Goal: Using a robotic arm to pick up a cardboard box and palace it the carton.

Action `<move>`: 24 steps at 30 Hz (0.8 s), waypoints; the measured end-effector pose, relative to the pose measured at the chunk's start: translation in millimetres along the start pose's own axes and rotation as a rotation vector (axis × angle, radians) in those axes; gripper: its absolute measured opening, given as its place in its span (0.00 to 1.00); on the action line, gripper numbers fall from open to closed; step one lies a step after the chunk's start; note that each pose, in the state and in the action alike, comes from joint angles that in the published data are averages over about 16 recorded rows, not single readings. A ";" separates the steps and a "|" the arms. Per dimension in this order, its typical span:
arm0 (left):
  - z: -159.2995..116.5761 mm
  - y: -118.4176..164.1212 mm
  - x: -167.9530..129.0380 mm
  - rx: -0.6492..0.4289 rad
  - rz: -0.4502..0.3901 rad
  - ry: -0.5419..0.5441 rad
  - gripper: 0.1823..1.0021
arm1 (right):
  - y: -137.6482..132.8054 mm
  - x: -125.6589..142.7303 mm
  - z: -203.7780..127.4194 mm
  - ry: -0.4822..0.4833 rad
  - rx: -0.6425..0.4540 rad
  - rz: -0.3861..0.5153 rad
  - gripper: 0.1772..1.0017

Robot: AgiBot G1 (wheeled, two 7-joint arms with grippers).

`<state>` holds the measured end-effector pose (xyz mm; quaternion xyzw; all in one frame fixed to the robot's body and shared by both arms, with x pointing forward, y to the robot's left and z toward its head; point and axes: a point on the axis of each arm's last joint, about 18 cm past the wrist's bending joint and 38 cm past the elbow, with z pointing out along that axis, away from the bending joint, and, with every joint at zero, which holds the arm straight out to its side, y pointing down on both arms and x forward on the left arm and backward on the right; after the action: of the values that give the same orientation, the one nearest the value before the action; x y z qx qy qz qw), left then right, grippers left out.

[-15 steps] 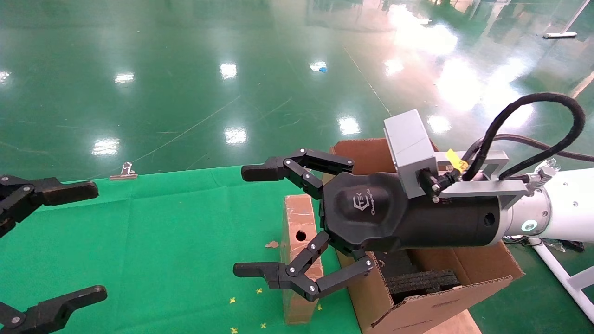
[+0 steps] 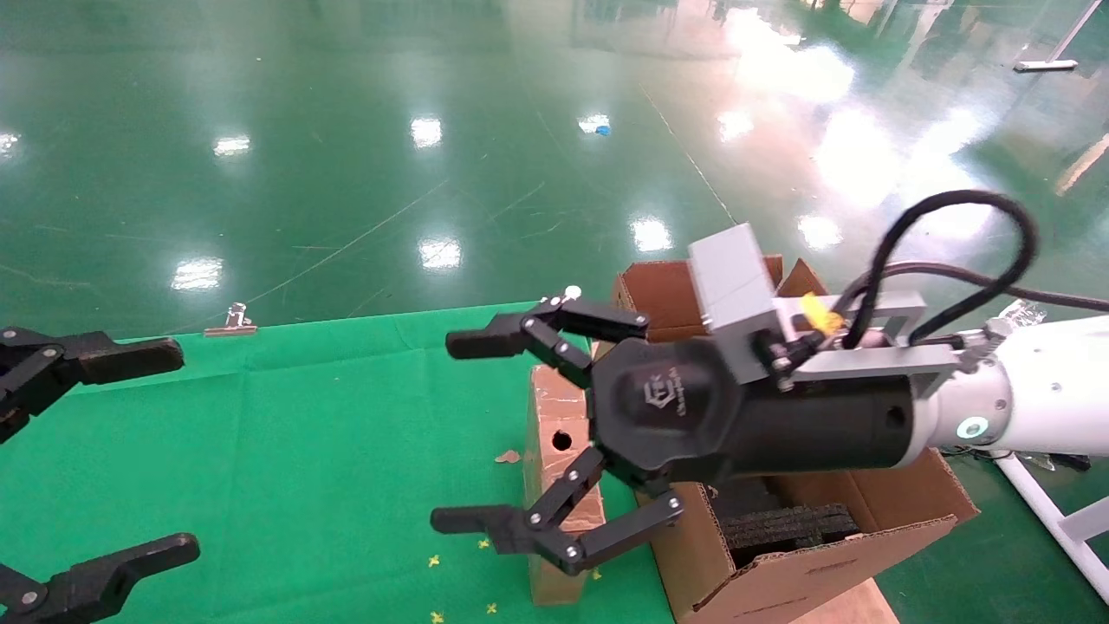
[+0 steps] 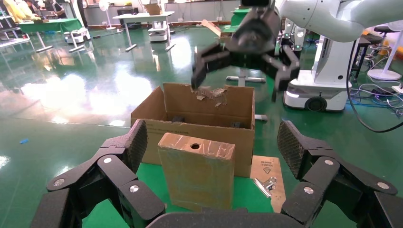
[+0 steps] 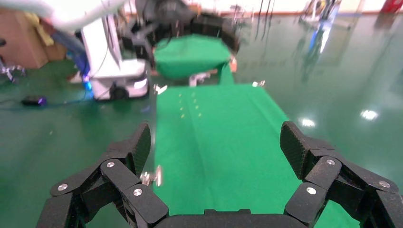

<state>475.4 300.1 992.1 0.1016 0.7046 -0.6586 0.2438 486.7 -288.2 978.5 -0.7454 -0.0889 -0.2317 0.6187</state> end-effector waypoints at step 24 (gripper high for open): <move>0.0 0.0 0.0 0.000 0.000 0.000 1.00 | -11.6 72.6 67.1 0.034 -0.842 -0.107 1.00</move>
<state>475.4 300.1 992.1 0.1016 0.7046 -0.6586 0.2438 561.2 -232.2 1013.3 -0.9235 -0.0150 -0.2916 0.2488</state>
